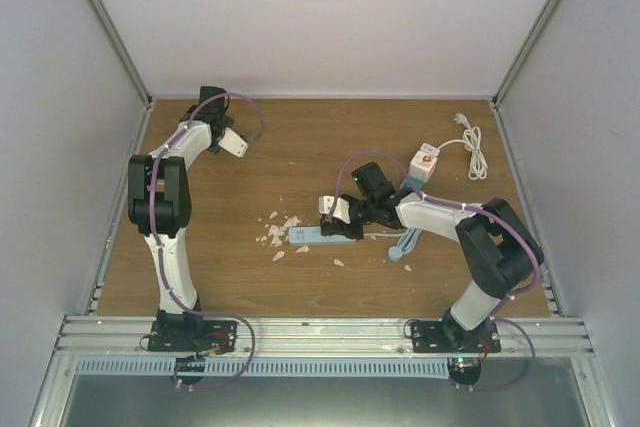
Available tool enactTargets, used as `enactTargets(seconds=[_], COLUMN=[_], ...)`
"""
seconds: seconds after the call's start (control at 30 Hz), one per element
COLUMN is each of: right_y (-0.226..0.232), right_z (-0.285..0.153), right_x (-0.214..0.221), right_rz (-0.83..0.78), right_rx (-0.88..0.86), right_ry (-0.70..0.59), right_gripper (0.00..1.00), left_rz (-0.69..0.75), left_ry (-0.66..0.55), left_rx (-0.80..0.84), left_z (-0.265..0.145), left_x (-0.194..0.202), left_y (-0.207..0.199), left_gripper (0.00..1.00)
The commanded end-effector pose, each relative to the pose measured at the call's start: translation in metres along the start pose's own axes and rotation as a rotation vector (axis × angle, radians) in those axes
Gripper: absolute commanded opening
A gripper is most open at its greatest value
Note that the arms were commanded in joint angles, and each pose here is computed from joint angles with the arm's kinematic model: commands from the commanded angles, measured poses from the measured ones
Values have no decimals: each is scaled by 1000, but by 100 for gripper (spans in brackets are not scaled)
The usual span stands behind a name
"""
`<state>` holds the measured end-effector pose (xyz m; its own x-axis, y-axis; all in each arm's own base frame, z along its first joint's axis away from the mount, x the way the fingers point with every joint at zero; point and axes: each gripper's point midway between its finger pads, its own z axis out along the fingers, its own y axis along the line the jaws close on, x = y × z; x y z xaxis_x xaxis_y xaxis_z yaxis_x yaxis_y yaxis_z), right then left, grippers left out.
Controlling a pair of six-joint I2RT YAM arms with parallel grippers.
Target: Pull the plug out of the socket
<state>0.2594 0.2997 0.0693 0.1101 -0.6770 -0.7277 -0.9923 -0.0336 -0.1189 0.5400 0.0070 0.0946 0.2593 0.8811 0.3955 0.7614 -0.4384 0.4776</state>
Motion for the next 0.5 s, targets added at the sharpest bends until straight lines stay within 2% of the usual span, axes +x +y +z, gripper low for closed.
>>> enactTargets(seconds=[0.0,0.47], right_y=[3,5], right_z=[6,8], right_x=[31,34], right_rz=[41,45], right_rx=[5,-5], right_ry=[127,132], right_gripper=[7,7], left_rz=[117,223], left_ry=[143,178], left_rx=[-44,-11], left_z=[2,19], left_x=[37,35], left_y=[19,12], left_gripper=[39,47])
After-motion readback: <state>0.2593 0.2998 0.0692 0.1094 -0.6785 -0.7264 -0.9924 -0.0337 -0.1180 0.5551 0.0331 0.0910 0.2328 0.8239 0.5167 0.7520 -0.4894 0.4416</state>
